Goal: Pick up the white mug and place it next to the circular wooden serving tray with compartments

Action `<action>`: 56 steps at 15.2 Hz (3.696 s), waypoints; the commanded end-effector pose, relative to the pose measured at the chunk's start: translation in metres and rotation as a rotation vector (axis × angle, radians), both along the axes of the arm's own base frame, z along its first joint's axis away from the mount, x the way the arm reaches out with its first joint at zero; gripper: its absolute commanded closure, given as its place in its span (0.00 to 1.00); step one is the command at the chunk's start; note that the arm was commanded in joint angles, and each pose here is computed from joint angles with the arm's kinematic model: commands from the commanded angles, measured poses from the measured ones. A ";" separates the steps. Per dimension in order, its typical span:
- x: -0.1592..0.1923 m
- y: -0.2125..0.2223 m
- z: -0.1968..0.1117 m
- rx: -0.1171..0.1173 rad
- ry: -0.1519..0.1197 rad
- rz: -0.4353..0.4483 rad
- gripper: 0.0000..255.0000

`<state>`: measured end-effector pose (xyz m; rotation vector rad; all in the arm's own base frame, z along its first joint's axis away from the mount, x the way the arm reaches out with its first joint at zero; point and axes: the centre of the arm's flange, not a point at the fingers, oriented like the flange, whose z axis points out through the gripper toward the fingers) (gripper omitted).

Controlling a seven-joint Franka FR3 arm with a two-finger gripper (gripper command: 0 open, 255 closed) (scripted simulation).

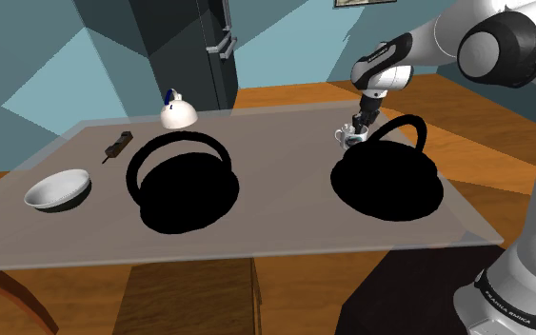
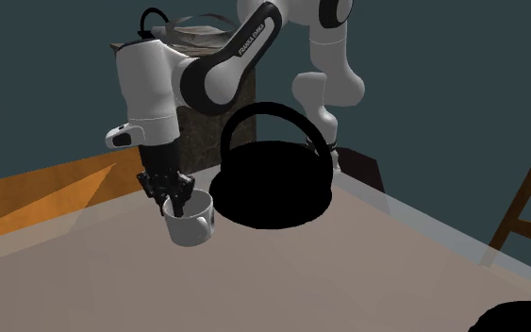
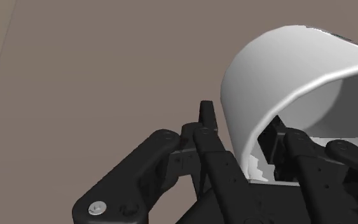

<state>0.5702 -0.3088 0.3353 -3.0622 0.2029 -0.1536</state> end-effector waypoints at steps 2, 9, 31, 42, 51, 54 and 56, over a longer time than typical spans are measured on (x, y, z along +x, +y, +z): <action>0.000 0.000 0.000 0.000 0.000 0.000 1.00; 0.000 0.000 0.005 0.000 0.000 0.000 1.00; 0.000 0.000 0.121 0.000 0.000 0.000 1.00; 0.000 0.000 0.179 0.000 0.000 0.000 1.00; 0.000 0.000 0.227 0.000 0.000 0.000 1.00; 0.000 0.000 0.243 0.000 0.000 0.000 1.00; 0.000 0.000 0.253 0.000 0.000 0.000 1.00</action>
